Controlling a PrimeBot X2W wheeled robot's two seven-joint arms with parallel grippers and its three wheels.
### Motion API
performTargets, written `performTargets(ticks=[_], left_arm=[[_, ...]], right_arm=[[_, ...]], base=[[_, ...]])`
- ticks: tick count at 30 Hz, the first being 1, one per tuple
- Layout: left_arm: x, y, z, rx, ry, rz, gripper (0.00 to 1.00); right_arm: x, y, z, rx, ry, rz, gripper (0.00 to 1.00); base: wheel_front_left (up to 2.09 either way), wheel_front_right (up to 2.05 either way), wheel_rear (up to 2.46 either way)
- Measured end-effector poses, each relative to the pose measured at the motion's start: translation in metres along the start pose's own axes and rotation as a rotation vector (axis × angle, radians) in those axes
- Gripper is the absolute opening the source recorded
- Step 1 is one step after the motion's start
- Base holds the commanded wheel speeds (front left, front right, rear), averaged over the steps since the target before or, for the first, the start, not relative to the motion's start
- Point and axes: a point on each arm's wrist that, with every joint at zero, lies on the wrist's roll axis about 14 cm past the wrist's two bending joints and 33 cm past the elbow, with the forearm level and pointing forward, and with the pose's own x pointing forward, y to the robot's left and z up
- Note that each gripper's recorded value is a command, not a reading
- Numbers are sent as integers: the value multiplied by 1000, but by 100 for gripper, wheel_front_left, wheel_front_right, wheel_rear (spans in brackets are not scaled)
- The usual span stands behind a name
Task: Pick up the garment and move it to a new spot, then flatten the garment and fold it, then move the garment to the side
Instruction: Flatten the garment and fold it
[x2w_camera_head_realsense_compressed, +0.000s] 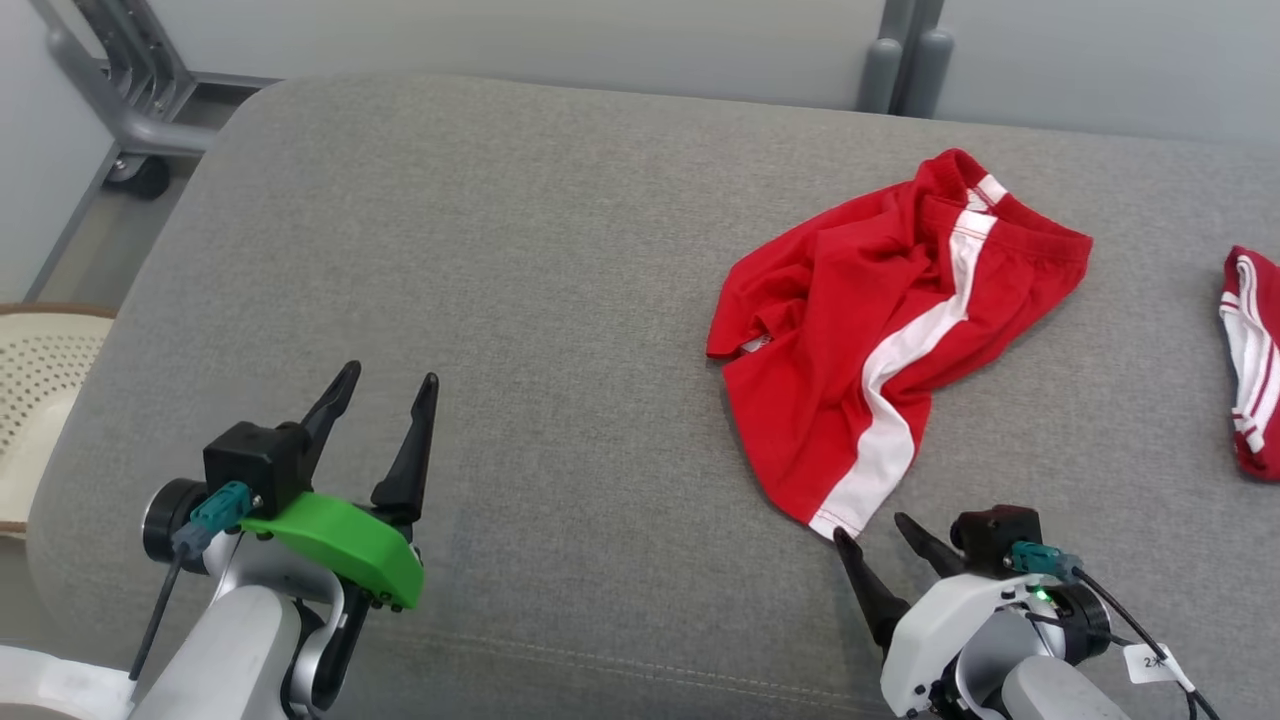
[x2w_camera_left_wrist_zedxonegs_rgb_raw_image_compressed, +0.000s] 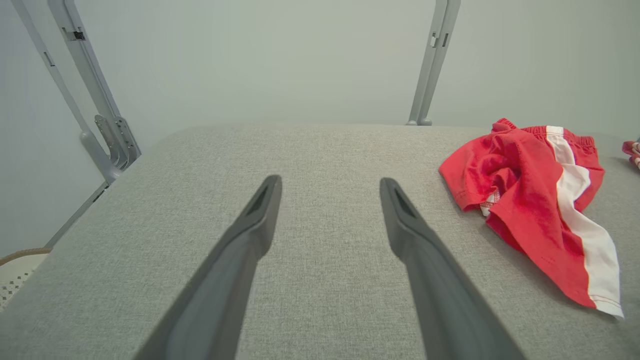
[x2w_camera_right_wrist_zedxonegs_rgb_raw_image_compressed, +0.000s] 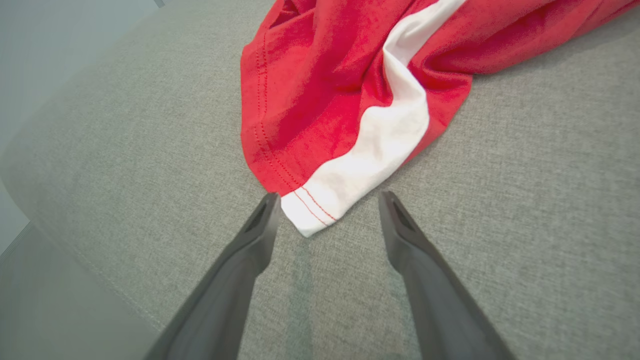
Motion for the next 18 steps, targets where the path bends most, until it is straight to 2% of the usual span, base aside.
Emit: performTargets(ticks=[9, 18], left_arm=[[-6, 19, 2, 3, -17, 58, 100], [-2, 29, 4, 14, -23, 79, 100]], right_arm=[[19, 17, -22, 51, 124, 58, 100], [30, 13, -21, 68, 134, 57, 100]], base=[[0, 0, 0], [0, 0, 0]])
